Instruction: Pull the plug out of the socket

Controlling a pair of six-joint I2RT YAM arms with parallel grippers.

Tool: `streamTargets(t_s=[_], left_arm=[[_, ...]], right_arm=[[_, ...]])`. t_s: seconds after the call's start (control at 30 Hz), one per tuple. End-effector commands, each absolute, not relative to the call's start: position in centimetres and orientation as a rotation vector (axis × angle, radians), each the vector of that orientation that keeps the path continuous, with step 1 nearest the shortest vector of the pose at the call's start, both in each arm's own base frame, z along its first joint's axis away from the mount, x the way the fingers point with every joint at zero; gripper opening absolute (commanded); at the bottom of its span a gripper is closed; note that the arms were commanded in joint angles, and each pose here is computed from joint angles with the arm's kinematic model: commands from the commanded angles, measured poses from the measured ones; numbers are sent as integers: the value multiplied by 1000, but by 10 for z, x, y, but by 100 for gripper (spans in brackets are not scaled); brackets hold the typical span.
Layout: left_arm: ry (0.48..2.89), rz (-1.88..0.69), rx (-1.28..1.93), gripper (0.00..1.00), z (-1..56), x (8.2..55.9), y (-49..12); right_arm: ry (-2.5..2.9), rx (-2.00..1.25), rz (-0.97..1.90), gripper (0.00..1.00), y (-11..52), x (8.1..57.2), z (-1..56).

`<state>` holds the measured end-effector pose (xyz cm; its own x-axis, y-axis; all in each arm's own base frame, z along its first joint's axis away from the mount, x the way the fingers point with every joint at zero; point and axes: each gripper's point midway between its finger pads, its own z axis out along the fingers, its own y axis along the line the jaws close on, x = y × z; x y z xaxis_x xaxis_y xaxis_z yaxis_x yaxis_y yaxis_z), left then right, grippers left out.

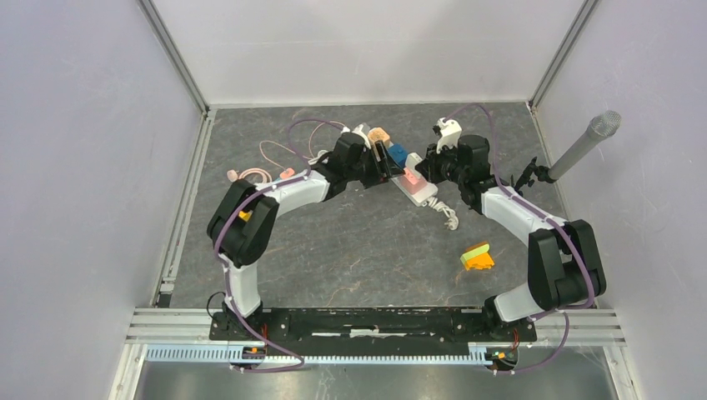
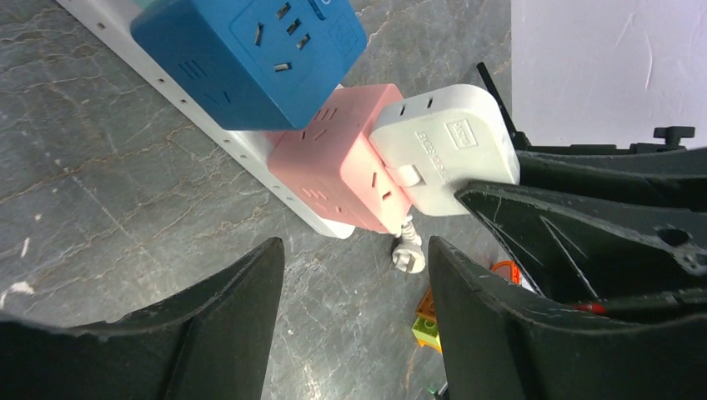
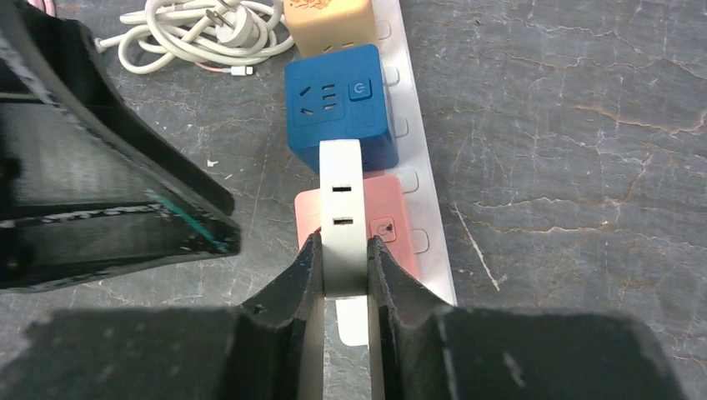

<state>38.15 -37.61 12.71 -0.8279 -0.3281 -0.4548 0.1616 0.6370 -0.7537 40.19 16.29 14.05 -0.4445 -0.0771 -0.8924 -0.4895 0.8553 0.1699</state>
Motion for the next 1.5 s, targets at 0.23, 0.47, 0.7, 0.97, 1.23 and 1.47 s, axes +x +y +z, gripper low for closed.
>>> streamTargets(t_s=[0.23, 0.47, 0.7, 0.97, 1.23, 1.47], left_arm=[[2262, -1177, -120, 60, 122, 396, -402], [2281, -1147, -125, 57, 104, 398, -402], [2321, -1116, -147, 58, 87, 396, -399], [2436, -936, -192, 48, 53, 388, -377], [2522, -802, -204, 47, 27, 380, -362], [2434, -893, -90, 52, 66, 389, -376]], right_arm=[[1882, -395, 531, 0, 169, 404, 161], [1863, -380, 605, 0, 177, 397, 165], [1845, -362, 655, 0, 181, 391, 171], [1761, -329, 675, 0, 180, 392, 202], [1685, -283, 674, 0, 175, 395, 228], [1683, -188, 526, 0, 145, 388, 241]])
